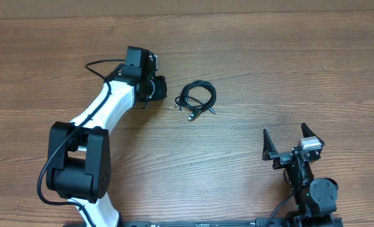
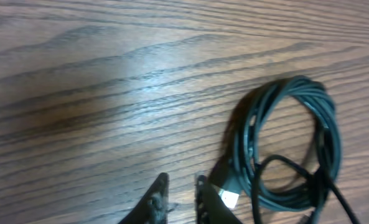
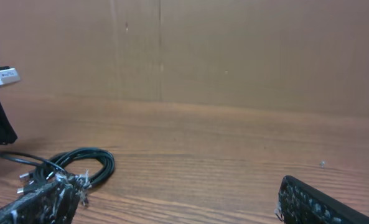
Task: Untangle cables
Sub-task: 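Lift the left gripper up and back away from the cables, then move the right gripper forward toward the cable bundle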
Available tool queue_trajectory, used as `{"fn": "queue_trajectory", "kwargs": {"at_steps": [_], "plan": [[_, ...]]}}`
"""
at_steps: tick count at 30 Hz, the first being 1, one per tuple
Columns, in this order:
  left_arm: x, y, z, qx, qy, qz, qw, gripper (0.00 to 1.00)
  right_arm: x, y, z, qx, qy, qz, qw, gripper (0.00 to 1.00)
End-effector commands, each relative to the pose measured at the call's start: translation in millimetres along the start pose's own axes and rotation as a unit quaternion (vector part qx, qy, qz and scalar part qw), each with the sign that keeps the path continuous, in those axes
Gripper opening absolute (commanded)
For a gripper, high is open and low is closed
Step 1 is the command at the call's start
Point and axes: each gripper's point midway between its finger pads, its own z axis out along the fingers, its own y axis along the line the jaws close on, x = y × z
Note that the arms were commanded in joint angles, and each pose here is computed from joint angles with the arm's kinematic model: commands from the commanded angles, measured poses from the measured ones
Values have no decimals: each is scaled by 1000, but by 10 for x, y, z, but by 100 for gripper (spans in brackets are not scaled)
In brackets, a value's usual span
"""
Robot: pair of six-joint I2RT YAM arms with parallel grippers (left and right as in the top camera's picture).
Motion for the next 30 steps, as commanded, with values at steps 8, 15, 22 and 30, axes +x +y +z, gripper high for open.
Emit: {"fn": "queue_trajectory", "kwargs": {"at_steps": [8, 15, 22, 30], "plan": [[-15, -245, -47, 68, 8, 25, 997, 11, -19, 336, -32, -100, 5, 99, 990, 100], [-23, -247, -47, 69, 7, 26, 997, 11, -425, 331, -94, -98, 13, 114, 989, 100], [-26, -240, -46, 66, 6, 26, 997, 13, -947, 349, 22, -98, 68, 137, 983, 100], [-24, -239, -46, 66, 6, 31, 997, 13, -1226, 508, 304, -123, 238, 167, 949, 100]]}}
